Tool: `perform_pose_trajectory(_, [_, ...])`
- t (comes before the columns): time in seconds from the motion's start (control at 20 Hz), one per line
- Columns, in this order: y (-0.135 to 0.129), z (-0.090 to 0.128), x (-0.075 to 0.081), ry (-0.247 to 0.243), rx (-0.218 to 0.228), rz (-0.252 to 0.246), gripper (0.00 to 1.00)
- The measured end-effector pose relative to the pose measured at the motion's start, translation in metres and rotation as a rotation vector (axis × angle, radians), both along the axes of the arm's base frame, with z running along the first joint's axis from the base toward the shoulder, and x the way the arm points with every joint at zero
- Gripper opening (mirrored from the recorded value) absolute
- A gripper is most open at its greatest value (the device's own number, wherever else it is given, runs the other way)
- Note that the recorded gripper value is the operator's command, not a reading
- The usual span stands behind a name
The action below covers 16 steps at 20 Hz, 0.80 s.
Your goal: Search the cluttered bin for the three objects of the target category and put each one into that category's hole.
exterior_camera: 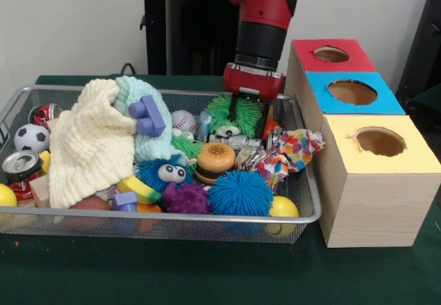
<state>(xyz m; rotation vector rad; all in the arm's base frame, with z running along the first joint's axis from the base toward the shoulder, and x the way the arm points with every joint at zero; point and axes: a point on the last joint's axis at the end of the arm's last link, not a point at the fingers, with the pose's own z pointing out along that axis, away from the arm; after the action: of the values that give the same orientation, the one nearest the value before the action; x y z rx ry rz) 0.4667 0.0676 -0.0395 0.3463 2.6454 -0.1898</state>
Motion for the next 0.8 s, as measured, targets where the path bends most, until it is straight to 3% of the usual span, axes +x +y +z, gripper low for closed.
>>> perform_pose_trajectory(0.4, [-0.048, -0.002, 0.003, 0.053, -0.003, -0.118, 1.0])
perform_pose_trajectory(0.8, [-0.054, -0.003, 0.008, 0.086, -0.011, -0.102, 1.0])
